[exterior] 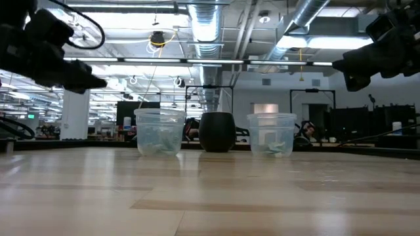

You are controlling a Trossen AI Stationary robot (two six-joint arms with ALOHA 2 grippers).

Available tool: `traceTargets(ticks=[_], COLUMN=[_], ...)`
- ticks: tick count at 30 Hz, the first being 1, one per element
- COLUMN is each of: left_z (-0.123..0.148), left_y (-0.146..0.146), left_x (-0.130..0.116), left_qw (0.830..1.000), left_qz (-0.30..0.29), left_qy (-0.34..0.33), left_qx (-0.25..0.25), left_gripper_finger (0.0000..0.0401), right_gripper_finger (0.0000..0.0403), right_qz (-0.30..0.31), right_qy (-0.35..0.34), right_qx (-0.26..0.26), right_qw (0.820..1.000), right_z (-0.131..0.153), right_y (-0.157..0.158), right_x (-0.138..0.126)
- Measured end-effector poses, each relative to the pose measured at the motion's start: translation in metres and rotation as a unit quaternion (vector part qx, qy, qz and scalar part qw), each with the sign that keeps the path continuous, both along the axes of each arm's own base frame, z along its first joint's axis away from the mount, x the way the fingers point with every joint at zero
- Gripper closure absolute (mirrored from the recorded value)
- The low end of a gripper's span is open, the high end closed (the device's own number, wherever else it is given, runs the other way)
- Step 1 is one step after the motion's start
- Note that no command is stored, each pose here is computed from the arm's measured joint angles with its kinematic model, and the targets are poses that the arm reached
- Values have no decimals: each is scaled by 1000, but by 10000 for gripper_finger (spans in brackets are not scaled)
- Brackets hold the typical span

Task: Pick and place Stevia / Truvia into bins
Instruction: Return to Home Position

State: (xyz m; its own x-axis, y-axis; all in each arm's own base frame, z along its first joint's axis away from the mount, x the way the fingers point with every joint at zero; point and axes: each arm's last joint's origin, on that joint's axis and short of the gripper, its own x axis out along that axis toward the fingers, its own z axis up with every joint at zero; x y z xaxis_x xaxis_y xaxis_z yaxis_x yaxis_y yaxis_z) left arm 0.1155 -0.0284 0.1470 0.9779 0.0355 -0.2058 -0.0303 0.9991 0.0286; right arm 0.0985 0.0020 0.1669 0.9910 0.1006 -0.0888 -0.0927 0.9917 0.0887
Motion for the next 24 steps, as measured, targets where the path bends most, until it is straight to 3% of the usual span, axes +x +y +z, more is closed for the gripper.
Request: traceTargets(ticks=[4,19,24], left_z=[-8,-8,4], left_y=[1,0,-1], left_x=[-2,-2,1], left_qw=[999,996,996], left_qz=[4,16,8], left_qy=[39,39,-21], left_qx=[-3,-77,-88], left_gripper_finger=[235,235,235], right_gripper_finger=[266,268,270], right_qz=[0,0,0], right_qy=[0,0,0], right_qx=[0,0,0], right_qw=[1000,1000,1000], right_z=[0,0,0], right_y=[0,0,0], right_x=[0,0,0])
